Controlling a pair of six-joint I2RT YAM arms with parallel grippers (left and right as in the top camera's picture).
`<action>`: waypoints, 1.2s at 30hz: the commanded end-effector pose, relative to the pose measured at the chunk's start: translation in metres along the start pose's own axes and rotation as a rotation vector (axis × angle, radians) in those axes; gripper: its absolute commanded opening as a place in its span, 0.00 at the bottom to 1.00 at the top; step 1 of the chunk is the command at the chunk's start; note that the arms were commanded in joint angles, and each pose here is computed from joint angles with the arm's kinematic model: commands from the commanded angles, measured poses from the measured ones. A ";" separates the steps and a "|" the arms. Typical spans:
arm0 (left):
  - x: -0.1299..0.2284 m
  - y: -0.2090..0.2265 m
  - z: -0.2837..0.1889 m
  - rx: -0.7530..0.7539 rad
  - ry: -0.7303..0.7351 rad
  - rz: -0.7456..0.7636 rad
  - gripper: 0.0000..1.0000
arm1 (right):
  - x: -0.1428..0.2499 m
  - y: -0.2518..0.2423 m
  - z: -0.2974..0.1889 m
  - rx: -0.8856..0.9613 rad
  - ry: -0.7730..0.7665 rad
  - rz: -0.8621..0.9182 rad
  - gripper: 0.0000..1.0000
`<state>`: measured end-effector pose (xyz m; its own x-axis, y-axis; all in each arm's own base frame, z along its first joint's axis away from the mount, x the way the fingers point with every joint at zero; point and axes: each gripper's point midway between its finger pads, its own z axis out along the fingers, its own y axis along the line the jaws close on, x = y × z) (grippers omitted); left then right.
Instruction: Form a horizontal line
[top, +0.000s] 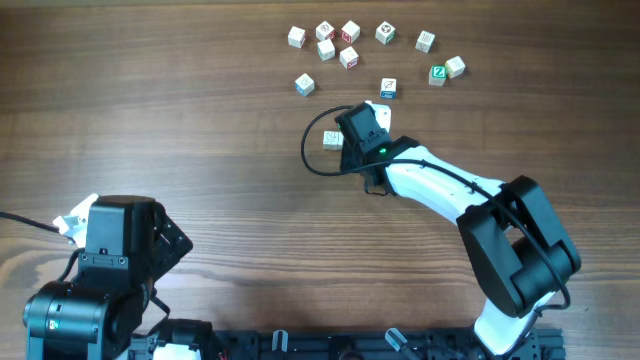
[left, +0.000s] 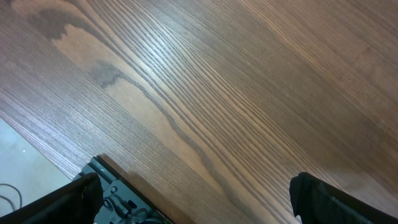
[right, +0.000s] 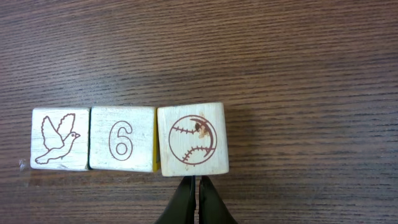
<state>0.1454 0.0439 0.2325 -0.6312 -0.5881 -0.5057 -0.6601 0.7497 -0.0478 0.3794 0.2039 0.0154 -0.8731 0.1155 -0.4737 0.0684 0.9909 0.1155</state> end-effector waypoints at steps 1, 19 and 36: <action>-0.001 0.002 0.000 -0.007 -0.004 -0.022 1.00 | 0.009 -0.001 0.006 -0.007 0.031 0.001 0.05; -0.001 0.002 0.000 -0.007 -0.004 -0.022 1.00 | -0.010 -0.054 0.015 0.123 0.002 0.189 0.05; 0.000 0.002 0.000 -0.007 -0.004 -0.022 1.00 | -0.019 -0.026 0.017 -0.023 -0.003 0.111 0.05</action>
<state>0.1454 0.0439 0.2325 -0.6312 -0.5881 -0.5057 -0.6601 0.7497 -0.0478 0.4060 0.1743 0.0144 -0.8417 0.2572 -0.4748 0.1847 0.9634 0.1945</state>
